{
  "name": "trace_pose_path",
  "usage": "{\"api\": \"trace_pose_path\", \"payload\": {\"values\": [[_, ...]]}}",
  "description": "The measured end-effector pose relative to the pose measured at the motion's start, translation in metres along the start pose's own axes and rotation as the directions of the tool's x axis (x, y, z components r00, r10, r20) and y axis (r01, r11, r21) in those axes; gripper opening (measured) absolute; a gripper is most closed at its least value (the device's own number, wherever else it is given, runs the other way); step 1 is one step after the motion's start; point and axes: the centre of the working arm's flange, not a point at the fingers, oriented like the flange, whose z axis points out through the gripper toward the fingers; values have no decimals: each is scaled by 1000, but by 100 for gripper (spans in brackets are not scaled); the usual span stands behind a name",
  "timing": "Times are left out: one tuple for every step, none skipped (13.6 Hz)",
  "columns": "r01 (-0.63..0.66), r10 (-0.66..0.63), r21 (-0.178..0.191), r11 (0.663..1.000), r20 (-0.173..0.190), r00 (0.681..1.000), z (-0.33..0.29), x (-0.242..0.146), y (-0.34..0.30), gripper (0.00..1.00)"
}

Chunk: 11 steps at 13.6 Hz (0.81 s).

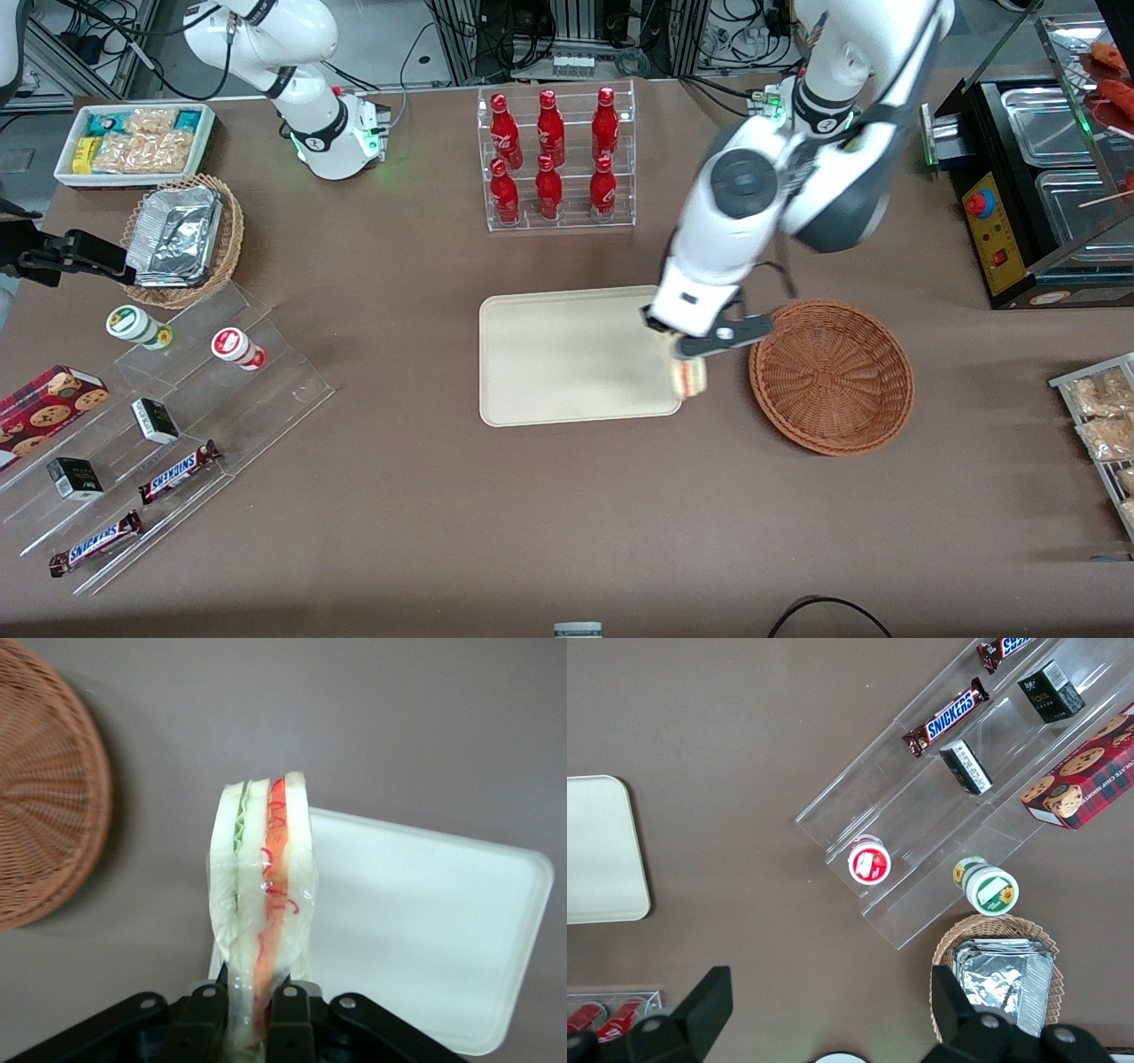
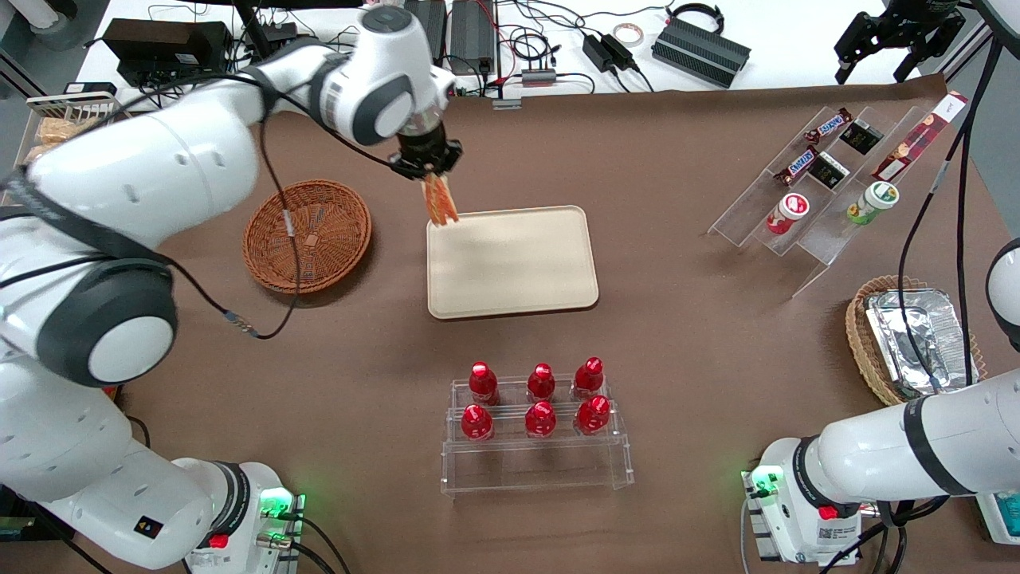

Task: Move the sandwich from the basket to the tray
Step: 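Carry the sandwich with the left gripper over the cream tray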

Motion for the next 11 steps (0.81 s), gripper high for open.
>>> {"api": "trace_pose_path", "payload": {"values": [[-28,28,19,999,4,1000,16,-10,17,16],[-52,52,33,998,12,999,32,-18,32,16],[-72,72,40,997,19,997,46,-25,44,16],[-90,89,37,995,20,996,60,-31,56,16],[-103,103,24,994,12,995,72,-35,66,16],[-113,113,10,994,4,994,83,-38,73,16],[-124,124,-2,992,-6,992,93,-41,79,16],[-136,135,-13,991,-19,991,101,-45,85,16],[-147,147,-25,989,-30,989,109,-48,91,16],[-157,156,-33,987,-39,987,118,-51,95,16],[-171,169,-32,985,-45,985,128,-55,99,16]]}}
